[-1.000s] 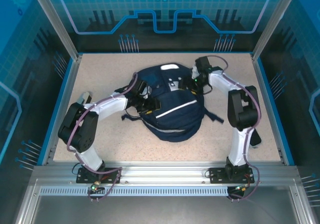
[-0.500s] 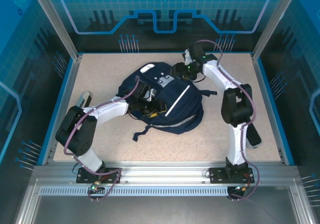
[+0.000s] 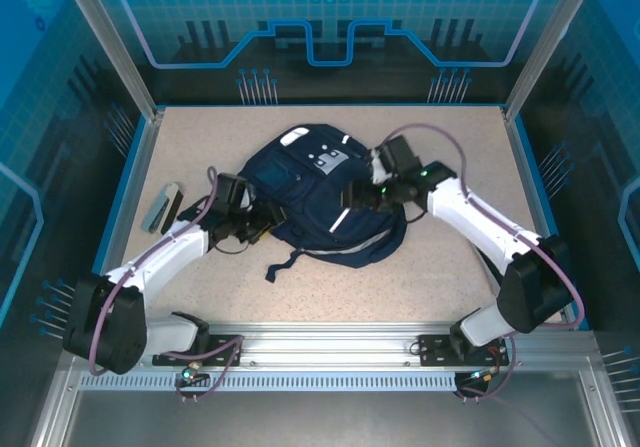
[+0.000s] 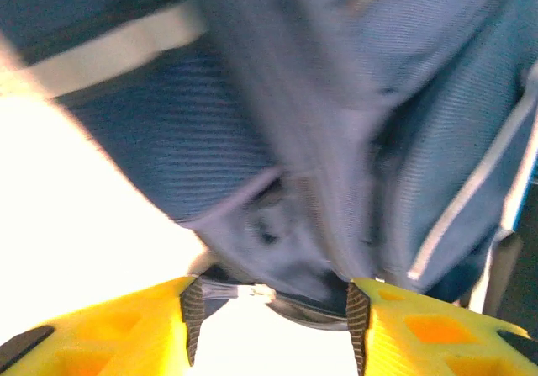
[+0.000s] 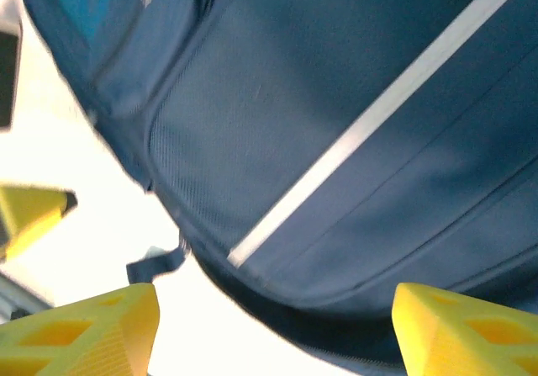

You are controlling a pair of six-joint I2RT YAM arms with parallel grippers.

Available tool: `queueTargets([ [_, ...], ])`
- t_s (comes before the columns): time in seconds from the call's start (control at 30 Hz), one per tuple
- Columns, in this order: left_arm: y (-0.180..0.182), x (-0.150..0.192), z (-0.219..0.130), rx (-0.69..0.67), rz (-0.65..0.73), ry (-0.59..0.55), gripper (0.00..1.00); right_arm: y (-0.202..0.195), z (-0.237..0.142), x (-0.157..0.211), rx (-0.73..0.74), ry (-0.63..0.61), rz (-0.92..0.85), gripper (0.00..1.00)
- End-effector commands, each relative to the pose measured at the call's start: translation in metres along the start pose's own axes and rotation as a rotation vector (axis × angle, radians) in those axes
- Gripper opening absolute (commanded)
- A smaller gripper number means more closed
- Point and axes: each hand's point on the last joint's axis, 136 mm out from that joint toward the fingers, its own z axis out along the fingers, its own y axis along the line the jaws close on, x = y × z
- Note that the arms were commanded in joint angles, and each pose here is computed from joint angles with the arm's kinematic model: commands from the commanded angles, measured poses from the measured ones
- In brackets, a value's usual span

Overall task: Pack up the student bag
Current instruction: Zip the student bag at the center of the table.

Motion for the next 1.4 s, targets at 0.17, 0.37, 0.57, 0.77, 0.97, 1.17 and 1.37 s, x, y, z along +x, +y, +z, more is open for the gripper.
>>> queueTargets([
  [0.17, 0.012, -0.012, 0.016, 0.054, -0.146, -0.060, 0.56, 0.028, 0.036, 0.069, -0.044, 0.094, 0.100, 0.72],
  [0.37, 0.013, -0.021, 0.043, 0.084, -0.187, -0.053, 0.55, 0.016, 0.048, 0.074, -0.002, 0.104, 0.118, 0.72],
  [0.57, 0.007, -0.025, 0.060, 0.128, -0.186, -0.034, 0.55, -0.010, 0.059, 0.081, 0.043, 0.127, 0.162, 0.70],
  [0.77, -0.005, -0.025, 0.069, 0.211, -0.191, -0.007, 0.39, -0.045, 0.056, 0.076, 0.131, 0.103, 0.184, 0.69],
  [0.97, -0.028, -0.022, 0.062, 0.263, -0.141, 0.000, 0.13, -0.063, 0.031, 0.058, 0.238, 0.028, 0.145, 0.69],
  [1.17, -0.072, -0.006, 0.048, 0.329, -0.053, 0.018, 0.00, -0.050, -0.005, 0.047, 0.289, -0.068, 0.091, 0.67],
  [1.37, -0.111, 0.006, 0.034, 0.376, 0.004, 0.022, 0.00, -0.017, -0.024, 0.056, 0.366, -0.150, 0.028, 0.64],
])
